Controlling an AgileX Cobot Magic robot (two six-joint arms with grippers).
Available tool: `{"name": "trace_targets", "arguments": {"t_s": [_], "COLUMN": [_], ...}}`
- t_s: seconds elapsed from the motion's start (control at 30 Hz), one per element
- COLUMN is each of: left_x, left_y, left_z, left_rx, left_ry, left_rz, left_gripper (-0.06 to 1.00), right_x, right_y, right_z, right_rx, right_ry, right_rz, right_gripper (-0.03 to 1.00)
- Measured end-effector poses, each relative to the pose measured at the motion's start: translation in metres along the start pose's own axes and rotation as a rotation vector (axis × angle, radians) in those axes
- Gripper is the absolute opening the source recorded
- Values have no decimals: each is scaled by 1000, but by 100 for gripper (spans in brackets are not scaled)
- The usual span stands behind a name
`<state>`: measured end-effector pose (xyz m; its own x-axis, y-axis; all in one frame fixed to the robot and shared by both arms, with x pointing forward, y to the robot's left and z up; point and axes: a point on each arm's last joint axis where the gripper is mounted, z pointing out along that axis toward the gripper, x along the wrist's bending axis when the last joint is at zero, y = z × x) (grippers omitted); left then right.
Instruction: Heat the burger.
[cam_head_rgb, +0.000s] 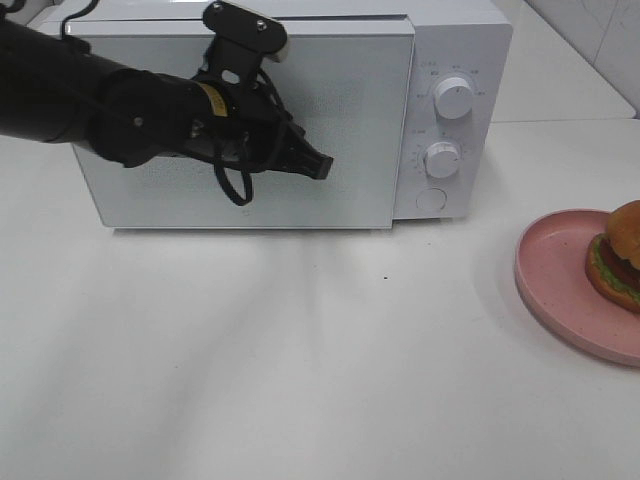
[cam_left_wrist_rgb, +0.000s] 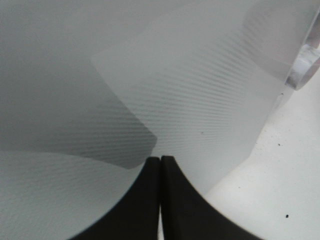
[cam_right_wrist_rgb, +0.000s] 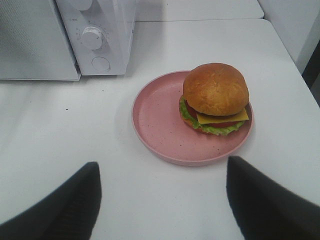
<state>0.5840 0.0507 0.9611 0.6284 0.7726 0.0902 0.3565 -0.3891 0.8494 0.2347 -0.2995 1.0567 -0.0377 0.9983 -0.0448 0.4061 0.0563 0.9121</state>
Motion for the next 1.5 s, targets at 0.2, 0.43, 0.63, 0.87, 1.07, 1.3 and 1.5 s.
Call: {"name": "trace_targets", "arguments": {"t_s": [0.2,0.43,0.63,0.87,1.07,1.3,1.5], "left_x": [-8,-15,-15,-3,8,13,32], "left_y": [12,25,29,36,60,77,78], "left_z": [29,39,35,16,-14,-57,-94], "left_rx": [79,135,199,282,271,339,480], "left_ry": [-24,-47,-58,-51,-33,-34,-18], "left_rz": [-81,-168,-140,-103,-47,-31,-62], "left_gripper": [0,0,0,0,0,0,0], "right_x": [0,0,0,0,0,0,0], "right_y": [0,0,0,0,0,0,0], "right_z": [0,0,0,0,0,0,0], "right_rx": [0,0,-1,-1,-1,-1,-1], "right_ry": [0,0,0,0,0,0,0], "right_rz": [0,0,0,0,0,0,0], "right_gripper": [67,67,67,67,67,67,67]}}
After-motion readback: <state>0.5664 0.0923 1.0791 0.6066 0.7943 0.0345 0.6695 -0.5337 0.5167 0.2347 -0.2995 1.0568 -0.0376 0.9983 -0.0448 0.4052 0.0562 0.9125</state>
